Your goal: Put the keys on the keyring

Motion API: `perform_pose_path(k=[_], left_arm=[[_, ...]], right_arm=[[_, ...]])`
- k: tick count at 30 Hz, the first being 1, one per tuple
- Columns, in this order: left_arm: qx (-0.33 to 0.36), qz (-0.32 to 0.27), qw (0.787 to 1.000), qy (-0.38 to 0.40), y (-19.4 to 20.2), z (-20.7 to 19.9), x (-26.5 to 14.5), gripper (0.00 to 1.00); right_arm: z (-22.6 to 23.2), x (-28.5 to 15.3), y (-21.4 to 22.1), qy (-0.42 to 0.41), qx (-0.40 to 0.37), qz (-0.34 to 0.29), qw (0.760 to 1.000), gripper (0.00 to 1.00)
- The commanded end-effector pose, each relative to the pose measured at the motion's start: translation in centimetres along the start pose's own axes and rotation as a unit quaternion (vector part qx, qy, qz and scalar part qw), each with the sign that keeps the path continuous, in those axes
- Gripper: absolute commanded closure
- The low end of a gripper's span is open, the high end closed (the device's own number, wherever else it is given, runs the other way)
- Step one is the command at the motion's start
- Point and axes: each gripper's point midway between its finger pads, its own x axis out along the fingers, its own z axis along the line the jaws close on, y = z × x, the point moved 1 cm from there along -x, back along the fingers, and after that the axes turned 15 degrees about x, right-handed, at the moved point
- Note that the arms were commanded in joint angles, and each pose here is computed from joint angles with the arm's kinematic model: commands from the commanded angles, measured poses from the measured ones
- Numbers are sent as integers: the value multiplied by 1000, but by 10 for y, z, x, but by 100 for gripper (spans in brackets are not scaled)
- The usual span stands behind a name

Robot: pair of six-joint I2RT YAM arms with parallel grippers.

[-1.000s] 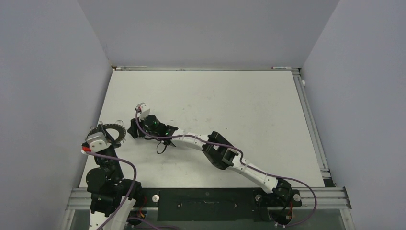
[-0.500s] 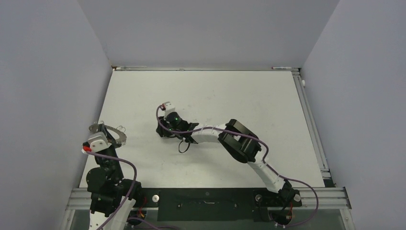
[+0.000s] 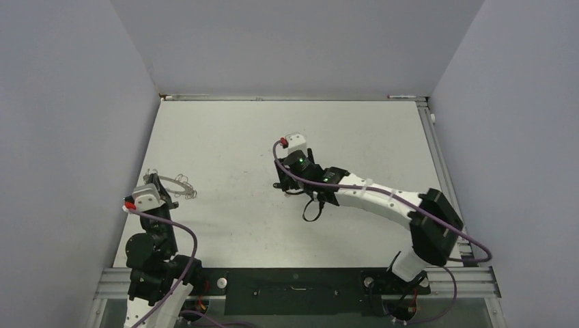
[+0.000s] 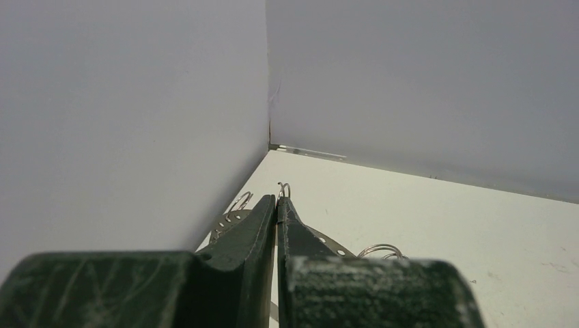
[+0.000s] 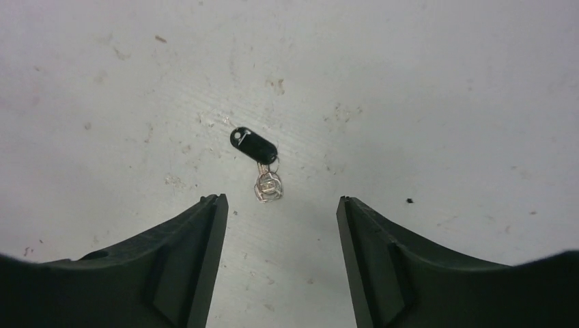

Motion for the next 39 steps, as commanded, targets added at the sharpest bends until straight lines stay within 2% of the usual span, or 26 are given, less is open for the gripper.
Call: perform_pose_path(k=[1,3,6,10,16,26,39], left_arm=[[-24,-30,999,19,-25,-3,3,100],[-24,-31,998,39,-24,-12,4,100],[-27,-38,994,96,-25,-35,6,100],[-29,-29,988,151,-22,-60,8,100],[-22,-27,973,227,-17,-92,4,100],[-21,-29,970,242,-16,-98,1,100],[-21,-34,970,241,-18,-97,-1,100]], right_arm=[[-20,-50,-33,7,-1,-71,997,36],[-22,-48,-30,-6,0,-79,997,33],[-29,-29,-17,-5,6,-49,999,33],[-25,-8,-10,-17,49,-24,998,39],[-11,16,-3,-55,82,-8,995,44],[-4,45,7,-86,115,14,989,52],[-8,74,22,-86,135,41,986,63]])
